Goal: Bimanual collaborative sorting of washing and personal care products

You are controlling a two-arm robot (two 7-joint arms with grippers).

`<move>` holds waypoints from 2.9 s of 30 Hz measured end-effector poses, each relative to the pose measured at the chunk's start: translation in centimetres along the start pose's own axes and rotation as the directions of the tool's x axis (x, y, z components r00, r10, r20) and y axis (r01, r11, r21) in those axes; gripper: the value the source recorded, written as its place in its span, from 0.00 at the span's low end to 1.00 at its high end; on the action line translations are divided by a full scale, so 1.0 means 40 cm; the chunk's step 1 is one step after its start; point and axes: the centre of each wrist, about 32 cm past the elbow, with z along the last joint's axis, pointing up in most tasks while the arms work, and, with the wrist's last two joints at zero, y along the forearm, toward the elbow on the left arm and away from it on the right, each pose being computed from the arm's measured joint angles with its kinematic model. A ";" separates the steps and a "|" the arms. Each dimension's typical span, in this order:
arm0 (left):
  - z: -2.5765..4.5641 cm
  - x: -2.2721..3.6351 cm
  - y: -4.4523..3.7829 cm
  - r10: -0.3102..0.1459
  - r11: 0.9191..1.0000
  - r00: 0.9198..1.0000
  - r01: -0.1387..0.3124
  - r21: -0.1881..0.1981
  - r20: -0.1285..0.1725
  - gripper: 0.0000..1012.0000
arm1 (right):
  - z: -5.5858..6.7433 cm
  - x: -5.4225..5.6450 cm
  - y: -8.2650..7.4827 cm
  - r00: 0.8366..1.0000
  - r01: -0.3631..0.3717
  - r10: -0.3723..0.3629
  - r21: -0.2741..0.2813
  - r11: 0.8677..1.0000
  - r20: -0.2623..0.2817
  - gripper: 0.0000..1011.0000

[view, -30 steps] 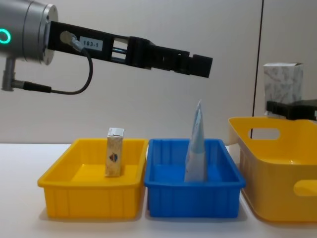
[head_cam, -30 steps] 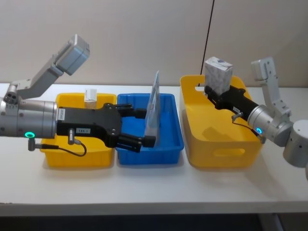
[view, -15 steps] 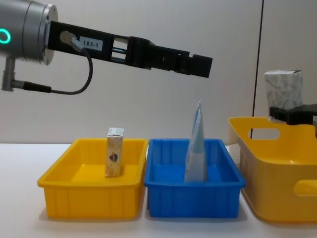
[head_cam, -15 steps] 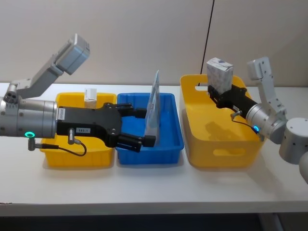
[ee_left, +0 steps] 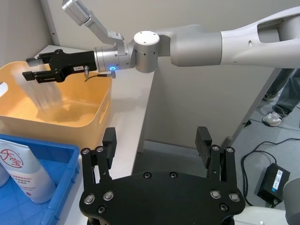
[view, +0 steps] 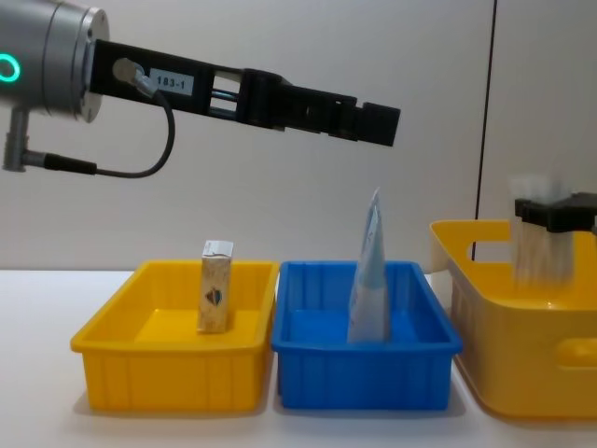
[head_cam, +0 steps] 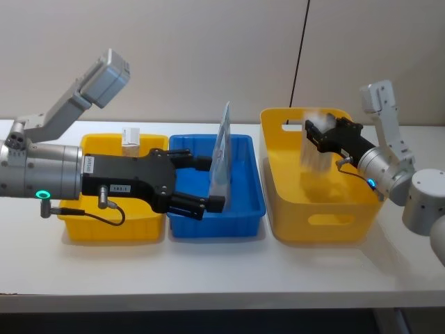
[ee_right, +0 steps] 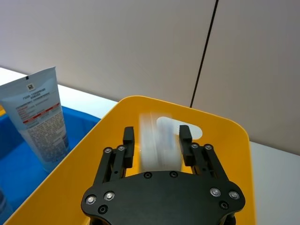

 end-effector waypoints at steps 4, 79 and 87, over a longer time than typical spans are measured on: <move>0.000 0.000 0.000 0.000 1.000 1.000 0.000 0.000 0.000 0.99 | 0.004 -0.001 0.001 1.000 0.013 -0.013 0.008 1.000 -0.004 0.63; 0.000 0.000 0.000 0.000 1.000 1.000 0.000 0.000 0.000 0.99 | 0.038 -0.378 -0.252 0.993 -0.116 0.116 0.083 0.990 0.002 0.99; 0.000 0.000 0.000 0.000 1.000 1.000 0.000 0.000 0.000 0.99 | 0.023 -0.387 -0.211 0.989 -0.143 0.140 0.083 0.986 0.041 0.99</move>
